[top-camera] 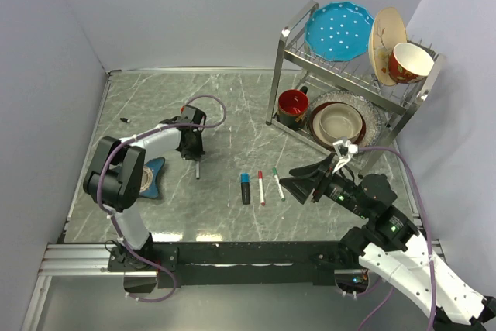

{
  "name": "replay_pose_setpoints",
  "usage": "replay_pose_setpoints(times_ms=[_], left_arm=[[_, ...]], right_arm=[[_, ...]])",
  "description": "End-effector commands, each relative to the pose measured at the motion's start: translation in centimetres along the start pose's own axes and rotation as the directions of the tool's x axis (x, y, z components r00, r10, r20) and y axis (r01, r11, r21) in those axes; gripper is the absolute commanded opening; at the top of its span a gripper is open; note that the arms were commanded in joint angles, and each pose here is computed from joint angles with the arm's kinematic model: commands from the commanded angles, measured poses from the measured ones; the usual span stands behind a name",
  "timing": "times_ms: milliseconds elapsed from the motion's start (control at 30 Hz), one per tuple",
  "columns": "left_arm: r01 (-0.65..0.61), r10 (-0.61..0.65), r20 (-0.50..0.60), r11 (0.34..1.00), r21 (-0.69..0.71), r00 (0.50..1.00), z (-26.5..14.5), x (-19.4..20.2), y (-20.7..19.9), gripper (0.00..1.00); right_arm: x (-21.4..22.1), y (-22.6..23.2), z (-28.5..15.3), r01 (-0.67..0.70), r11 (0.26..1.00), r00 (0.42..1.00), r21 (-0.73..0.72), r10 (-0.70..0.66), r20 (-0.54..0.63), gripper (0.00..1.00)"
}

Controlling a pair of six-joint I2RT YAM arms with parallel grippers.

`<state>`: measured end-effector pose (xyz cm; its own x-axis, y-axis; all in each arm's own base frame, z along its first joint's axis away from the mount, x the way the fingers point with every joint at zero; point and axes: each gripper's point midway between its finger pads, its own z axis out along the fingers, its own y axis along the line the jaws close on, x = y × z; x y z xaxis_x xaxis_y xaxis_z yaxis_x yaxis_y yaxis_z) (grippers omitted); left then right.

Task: Insert the pens into the pen caps

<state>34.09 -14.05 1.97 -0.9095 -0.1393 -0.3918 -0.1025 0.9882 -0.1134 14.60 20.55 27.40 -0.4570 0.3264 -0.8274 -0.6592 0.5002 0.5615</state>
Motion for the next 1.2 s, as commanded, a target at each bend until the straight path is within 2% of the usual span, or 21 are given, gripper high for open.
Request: replay_pose_setpoints(times_ms=[0, 67, 133, 233, 267, 333, 367, 533, 767, 1167], left_arm=[[0.024, -0.027, 0.011, 0.979, 0.203, 1.0, -2.2, 0.8, -3.0, 0.01], [0.027, -0.053, 0.07, 0.946, 0.324, 0.996, -4.4, 0.1, -4.8, 0.01], [0.025, -0.083, 0.105, 0.884, 0.467, 0.991, -6.6, -0.7, -7.2, 0.01], [0.018, -0.119, 0.127, 0.795, 0.606, 0.985, -10.0, -0.3, -9.1, 0.01], [-0.012, -0.136, 0.172, 0.75, 0.661, 0.976, -11.5, -0.7, -9.7, 0.01], [-0.021, -0.157, 0.173, 0.679, 0.734, 0.972, -13.6, -0.5, -10.9, 0.01], [-0.052, -0.17, 0.208, 0.642, 0.765, 0.963, -15.0, -0.6, -11.2, 0.01], [-0.137, -0.171, 0.252, 0.499, 0.856, 0.952, -19.7, 0.9, -13.3, 0.01], [-0.191, -0.182, 0.277, 0.384, 0.903, 0.943, -23.8, 2.0, -14.3, 0.01], [-0.235, -0.208, 0.301, 0.288, 0.928, 0.931, -27.3, 3.0, -14.6, 0.01]], right_arm=[[0.0, 0.3, 1.5, -0.021, 0.999, 1.0, -0.031, 0.021, -0.004, 0.72], [0.8, 0.0, 2.6, -0.045, 0.998, 0.998, -0.035, 0.043, -0.046, 0.73], [2.3, -0.4, 3.5, -0.074, 0.997, 0.992, -0.037, 0.07, -0.107, 0.73], [3.0, -0.8, 4.9, -0.115, 0.992, 0.987, -0.044, 0.11, -0.12, 0.75], [2.8, -0.6, 5.3, -0.126, 0.99, 0.987, -0.056, 0.12, -0.111, 0.75], [3.8, -1.2, 6.3, -0.152, 0.987, 0.979, -0.043, 0.145, -0.147, 0.75], [3.6, -0.9, 6.8, -0.159, 0.985, 0.978, -0.066, 0.148, -0.144, 0.75], [4.4, 0.3, 8.8, -0.206, 0.965, 0.965, -0.164, 0.172, -0.199, 0.75], [4.7, 0.7, 11.0, -0.215, 0.961, 0.958, -0.173, 0.174, -0.227, 0.72], [4.3, 1.9, 12.0, -0.212, 0.952, 0.962, -0.221, 0.164, -0.217, 0.65]])
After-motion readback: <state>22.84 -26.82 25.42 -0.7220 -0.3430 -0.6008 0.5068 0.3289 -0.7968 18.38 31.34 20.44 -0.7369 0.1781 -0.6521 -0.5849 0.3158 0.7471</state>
